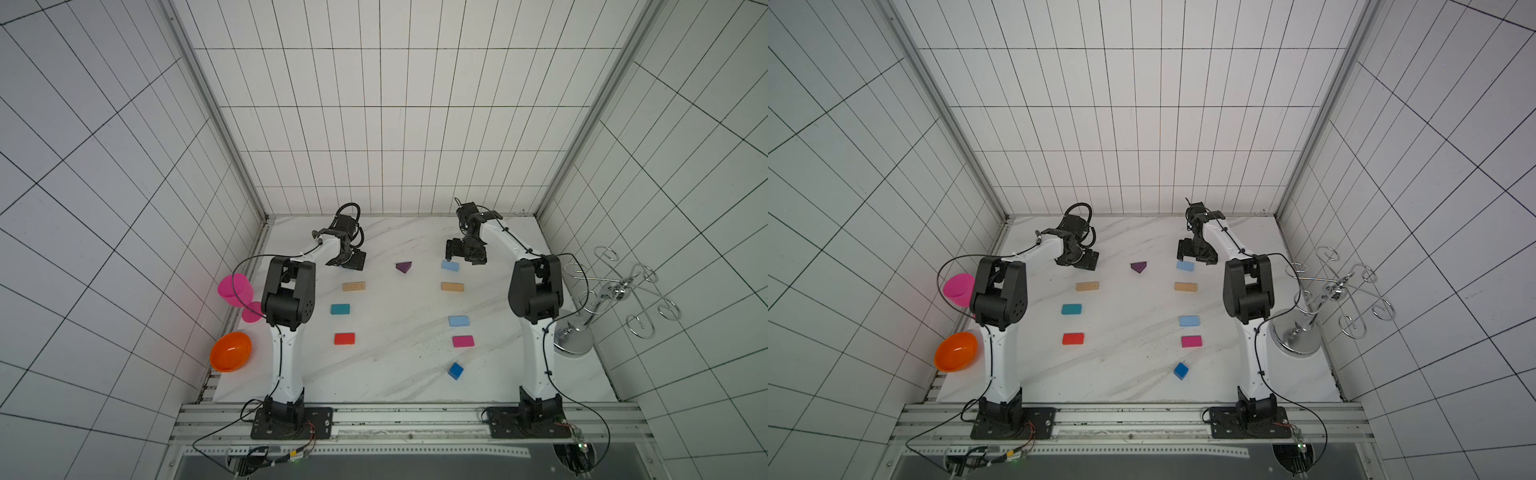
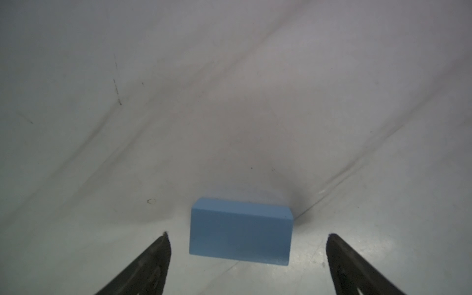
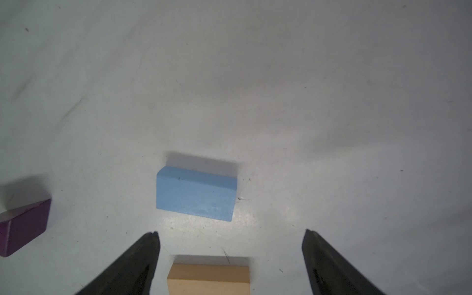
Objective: Assemble a heart with building blocks
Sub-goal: Pick up the building block from the center of the board.
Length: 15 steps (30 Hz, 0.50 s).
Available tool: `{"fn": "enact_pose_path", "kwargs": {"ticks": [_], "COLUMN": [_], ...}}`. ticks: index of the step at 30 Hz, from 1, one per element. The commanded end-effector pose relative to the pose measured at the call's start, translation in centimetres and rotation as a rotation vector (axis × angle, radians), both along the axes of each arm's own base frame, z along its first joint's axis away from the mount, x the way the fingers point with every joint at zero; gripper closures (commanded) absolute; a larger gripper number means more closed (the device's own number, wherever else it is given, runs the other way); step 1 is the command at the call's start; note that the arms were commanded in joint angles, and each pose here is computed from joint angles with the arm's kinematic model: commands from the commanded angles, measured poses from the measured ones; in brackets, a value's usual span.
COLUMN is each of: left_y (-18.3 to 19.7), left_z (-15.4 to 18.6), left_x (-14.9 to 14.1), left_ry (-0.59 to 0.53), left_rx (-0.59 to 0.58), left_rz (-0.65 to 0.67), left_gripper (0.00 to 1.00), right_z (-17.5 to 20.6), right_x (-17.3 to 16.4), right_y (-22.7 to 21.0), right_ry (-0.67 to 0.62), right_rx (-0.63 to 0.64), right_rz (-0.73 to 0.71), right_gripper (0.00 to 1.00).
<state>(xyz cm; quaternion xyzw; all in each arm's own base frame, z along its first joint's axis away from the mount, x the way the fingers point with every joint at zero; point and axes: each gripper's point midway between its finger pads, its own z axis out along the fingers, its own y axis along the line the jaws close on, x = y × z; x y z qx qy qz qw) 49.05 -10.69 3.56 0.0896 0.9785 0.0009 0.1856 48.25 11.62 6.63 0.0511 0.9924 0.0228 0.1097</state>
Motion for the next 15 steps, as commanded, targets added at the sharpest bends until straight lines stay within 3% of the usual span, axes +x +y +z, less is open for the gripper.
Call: {"fn": "enact_pose_path", "kwargs": {"ticks": [1, 15], "left_y": [0.1, 0.3], "left_z": [-0.3, -1.2], "left_x": [0.3, 0.4], "left_ry": [0.012, 0.031], "left_rx": [0.017, 0.028], "left_rz": [-0.008, -0.005], "left_gripper": [0.07, 0.07], "right_z": [0.5, -1.6], "right_x": [0.3, 0.7], "right_y": [0.7, 2.2], "right_ry": [0.007, 0.042], "right_rx": [-0.010, -0.006], "right_rz": [-0.004, -0.015], "right_gripper": [0.11, 0.16]}}
